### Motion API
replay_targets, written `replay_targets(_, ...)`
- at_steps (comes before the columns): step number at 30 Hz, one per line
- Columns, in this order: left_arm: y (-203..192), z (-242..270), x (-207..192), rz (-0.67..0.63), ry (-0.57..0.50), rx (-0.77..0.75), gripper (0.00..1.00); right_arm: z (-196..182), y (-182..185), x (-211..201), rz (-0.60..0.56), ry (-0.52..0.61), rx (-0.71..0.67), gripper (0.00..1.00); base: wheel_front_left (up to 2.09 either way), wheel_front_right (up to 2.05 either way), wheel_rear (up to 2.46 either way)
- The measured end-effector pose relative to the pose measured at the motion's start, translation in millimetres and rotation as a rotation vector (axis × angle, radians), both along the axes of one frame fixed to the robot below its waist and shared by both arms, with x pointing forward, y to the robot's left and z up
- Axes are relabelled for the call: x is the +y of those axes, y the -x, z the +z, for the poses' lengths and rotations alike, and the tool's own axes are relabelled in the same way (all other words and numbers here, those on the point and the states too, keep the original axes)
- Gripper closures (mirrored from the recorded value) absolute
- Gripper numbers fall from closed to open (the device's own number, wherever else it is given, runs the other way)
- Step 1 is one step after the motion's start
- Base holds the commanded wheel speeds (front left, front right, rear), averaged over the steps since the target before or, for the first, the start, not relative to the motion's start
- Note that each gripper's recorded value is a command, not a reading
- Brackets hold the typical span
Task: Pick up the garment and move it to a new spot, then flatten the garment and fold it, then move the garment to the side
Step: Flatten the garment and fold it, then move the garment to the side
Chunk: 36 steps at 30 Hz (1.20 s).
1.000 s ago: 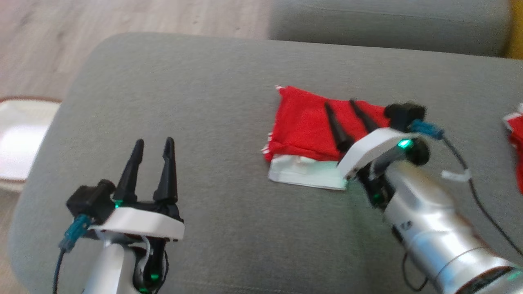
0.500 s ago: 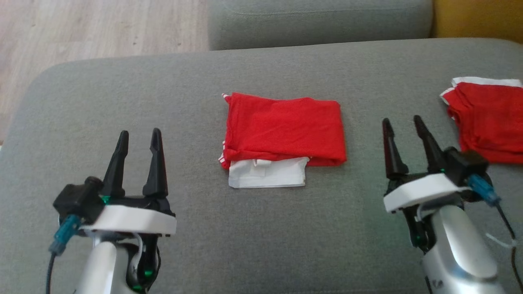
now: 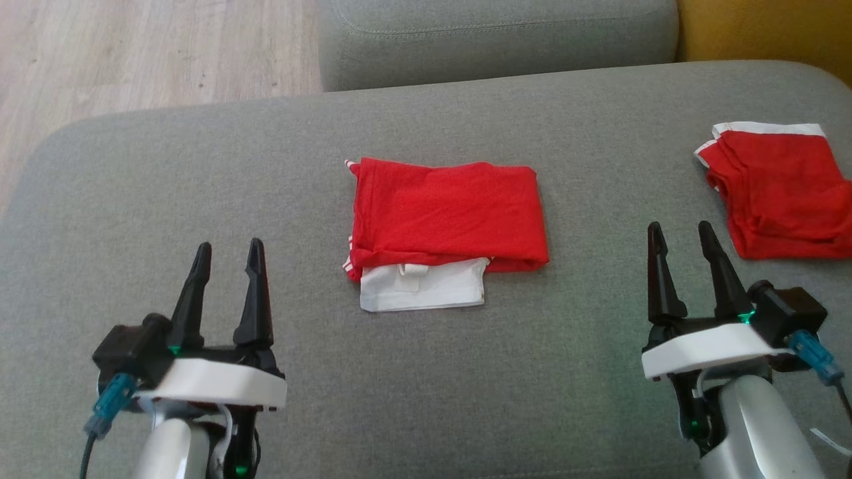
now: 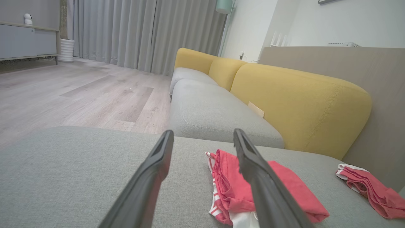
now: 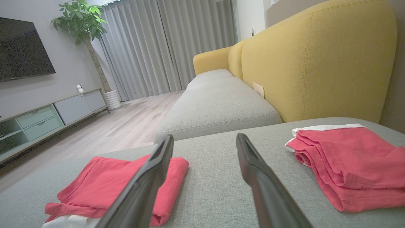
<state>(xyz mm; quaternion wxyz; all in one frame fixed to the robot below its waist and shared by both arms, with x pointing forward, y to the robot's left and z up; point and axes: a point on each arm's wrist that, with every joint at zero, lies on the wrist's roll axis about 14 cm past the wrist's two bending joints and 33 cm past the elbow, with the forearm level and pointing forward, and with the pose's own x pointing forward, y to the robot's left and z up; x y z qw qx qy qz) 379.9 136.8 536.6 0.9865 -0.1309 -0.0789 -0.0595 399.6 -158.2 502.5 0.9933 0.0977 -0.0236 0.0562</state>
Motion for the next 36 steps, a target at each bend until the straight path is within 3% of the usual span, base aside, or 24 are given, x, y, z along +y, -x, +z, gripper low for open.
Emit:
replay_targets(15, -0.5, -7.3, -1.3, -0.006, -0.001, 0.021, 0.00, -22.2, -14.7, 15.7, 0.048, 0.035, 0.070, 0.00, 0.00, 0.00, 0.00)
replay_targets(21, -7.9, -10.4, 2.0, -0.001, -0.005, 0.029, 0.00, -47.9, -45.1, 50.7, 0.155, 0.067, 0.201, 0.00, 0.00, 0.00, 0.00)
replay_targets(25, -9.3, -16.6, 10.2, 0.021, 0.003, 0.050, 0.00, -87.2, -55.8, 69.4, 0.207, 0.064, 0.371, 0.00, 0.00, 0.00, 0.00)
replay_targets(36, -7.2, -30.7, 29.0, 0.077, 0.000, 0.096, 0.00, -130.4, -76.4, 91.8, 0.202, -0.097, 0.582, 0.00, 0.00, 0.00, 0.00)
